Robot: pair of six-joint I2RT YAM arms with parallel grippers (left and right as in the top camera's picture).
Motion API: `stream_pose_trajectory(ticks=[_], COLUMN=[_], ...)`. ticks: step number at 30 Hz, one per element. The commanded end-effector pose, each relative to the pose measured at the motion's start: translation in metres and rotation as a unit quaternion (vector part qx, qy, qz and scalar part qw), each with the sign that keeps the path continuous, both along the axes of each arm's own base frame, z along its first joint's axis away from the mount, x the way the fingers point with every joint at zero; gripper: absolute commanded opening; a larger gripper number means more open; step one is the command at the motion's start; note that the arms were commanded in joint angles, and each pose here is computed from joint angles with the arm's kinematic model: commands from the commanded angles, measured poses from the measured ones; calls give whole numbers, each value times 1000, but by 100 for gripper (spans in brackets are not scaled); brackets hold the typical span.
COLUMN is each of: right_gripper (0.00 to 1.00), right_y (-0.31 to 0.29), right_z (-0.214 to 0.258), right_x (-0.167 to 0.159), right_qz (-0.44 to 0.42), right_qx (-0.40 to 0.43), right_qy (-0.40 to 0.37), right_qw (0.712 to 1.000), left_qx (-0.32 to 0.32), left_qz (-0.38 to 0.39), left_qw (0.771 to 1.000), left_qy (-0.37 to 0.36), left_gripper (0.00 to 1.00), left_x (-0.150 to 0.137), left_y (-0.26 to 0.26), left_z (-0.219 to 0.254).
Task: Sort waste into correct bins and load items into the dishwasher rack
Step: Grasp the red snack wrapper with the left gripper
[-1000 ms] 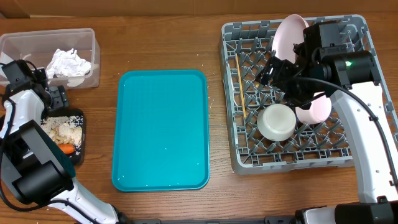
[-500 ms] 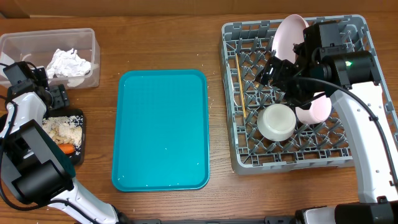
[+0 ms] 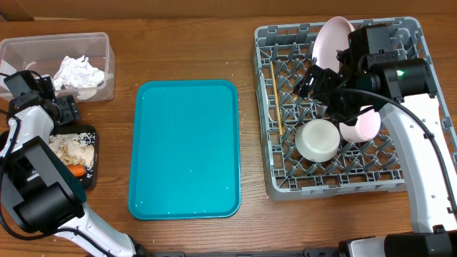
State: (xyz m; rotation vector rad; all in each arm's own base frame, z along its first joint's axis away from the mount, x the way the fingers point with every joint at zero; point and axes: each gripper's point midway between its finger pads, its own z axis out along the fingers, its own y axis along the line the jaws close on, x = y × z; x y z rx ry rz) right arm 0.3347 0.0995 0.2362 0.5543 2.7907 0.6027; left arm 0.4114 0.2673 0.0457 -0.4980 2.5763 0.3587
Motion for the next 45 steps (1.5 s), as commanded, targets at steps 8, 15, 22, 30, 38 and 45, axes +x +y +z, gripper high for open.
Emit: stream_pose_trajectory(ticks=[8, 15, 22, 30, 38, 45], right_gripper=[100, 100, 100, 100, 100, 100], right_y=[2, 2, 2, 2, 2, 2], right_z=[9, 9, 9, 9, 9, 9], right_x=[2, 2, 2, 2, 2, 2], right_qz=[3, 3, 3, 3, 3, 3], right_qx=[4, 4, 4, 4, 4, 4], right_qy=[-15, -15, -15, -15, -15, -15], right_qw=[1000, 1000, 1000, 1000, 1000, 1000], left_qx=[-22, -20, -14, -10, -10, -11], left_qz=[-1, -1, 2, 1, 1, 3], left_qw=[1000, 1000, 1000, 1000, 1000, 1000], left_qy=[6, 4, 4, -3, -6, -7], left_gripper=[84, 80, 69, 58, 36, 29], left_x=[1, 3, 3, 6, 7, 7], left_y=[-5, -4, -2, 0, 0, 0], left_z=[-21, -23, -22, -20, -20, -20])
